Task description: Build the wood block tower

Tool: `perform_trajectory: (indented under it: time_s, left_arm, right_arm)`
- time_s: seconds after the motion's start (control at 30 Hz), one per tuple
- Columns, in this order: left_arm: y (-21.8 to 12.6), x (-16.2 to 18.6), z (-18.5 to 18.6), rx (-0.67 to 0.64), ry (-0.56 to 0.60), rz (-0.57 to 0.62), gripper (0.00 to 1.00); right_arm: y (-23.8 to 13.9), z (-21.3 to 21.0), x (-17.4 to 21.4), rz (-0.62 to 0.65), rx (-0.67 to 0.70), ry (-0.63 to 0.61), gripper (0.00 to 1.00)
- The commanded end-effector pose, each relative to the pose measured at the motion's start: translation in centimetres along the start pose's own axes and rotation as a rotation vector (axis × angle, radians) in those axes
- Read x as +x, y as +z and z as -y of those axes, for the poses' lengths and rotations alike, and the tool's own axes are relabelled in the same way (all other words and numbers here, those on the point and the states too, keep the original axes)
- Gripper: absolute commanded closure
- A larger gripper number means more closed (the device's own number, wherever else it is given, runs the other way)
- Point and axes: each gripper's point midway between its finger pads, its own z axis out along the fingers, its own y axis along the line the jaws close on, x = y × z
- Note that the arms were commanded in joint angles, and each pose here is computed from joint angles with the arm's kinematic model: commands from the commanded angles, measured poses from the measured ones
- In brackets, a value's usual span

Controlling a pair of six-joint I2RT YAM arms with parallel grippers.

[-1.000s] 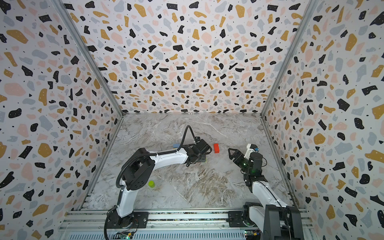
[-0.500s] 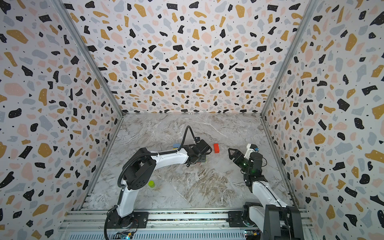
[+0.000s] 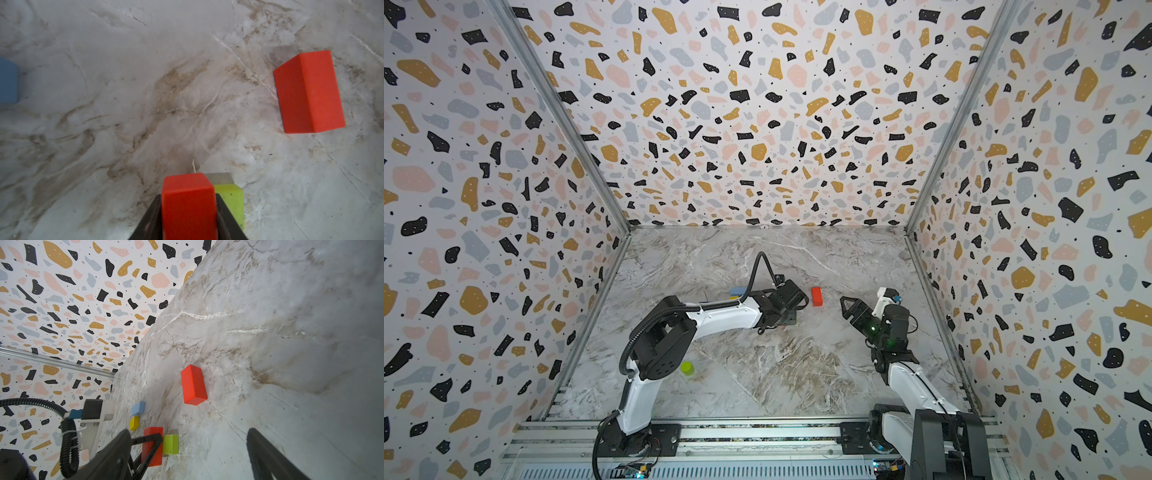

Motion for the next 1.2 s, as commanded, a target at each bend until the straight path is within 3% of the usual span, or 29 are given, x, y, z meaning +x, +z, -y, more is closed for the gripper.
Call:
perform_trajectory:
  time_s: [0.0, 0.43, 0.6, 0.83, 0.93, 1.03, 1.17]
  left_arm:
    - [0.2, 0.3, 0.1, -0.004, 0.002, -0.003, 0.61]
    - [-0.8, -0.6, 0.1, -0.018, 0.016, 0.017, 0.58]
    - [-1.2, -1.0, 0.2, -0.015, 0.026, 0.025, 0.40]
    - [-2.5, -2.2, 0.6, -0.011, 0.040, 0.041, 0.32]
    - [-4.0, -3.3, 0.6, -0.011, 0.049, 0.068, 0.22]
    - [-6.2, -4.6, 0.1, -0.019, 0.059, 0.108, 0.03]
    - [-9.2, -5.9, -1.6, -0.028, 0.049, 0.147, 0.00]
  right_arm:
    - [0.0, -1.1, -0.9, 0.019, -0.023, -0.033, 0.12]
    - [0.1, -0.8, -0.9, 0.014, -0.011, -0.030, 0.12]
    - [0.2, -0.7, -0.8, 0.010, -0.008, -0.031, 0.12]
    - [0.3, -0.6, -0.8, 0.005, 0.000, -0.034, 0.12]
    - [0.6, -0.4, -0.9, -0.005, 0.012, -0.061, 0.12]
    - [1.6, -0.3, -0.9, -0.065, 0.036, -0.096, 0.16]
    - [2.8, -1.0, -0.1, -0.159, -0.015, -0.134, 0.26]
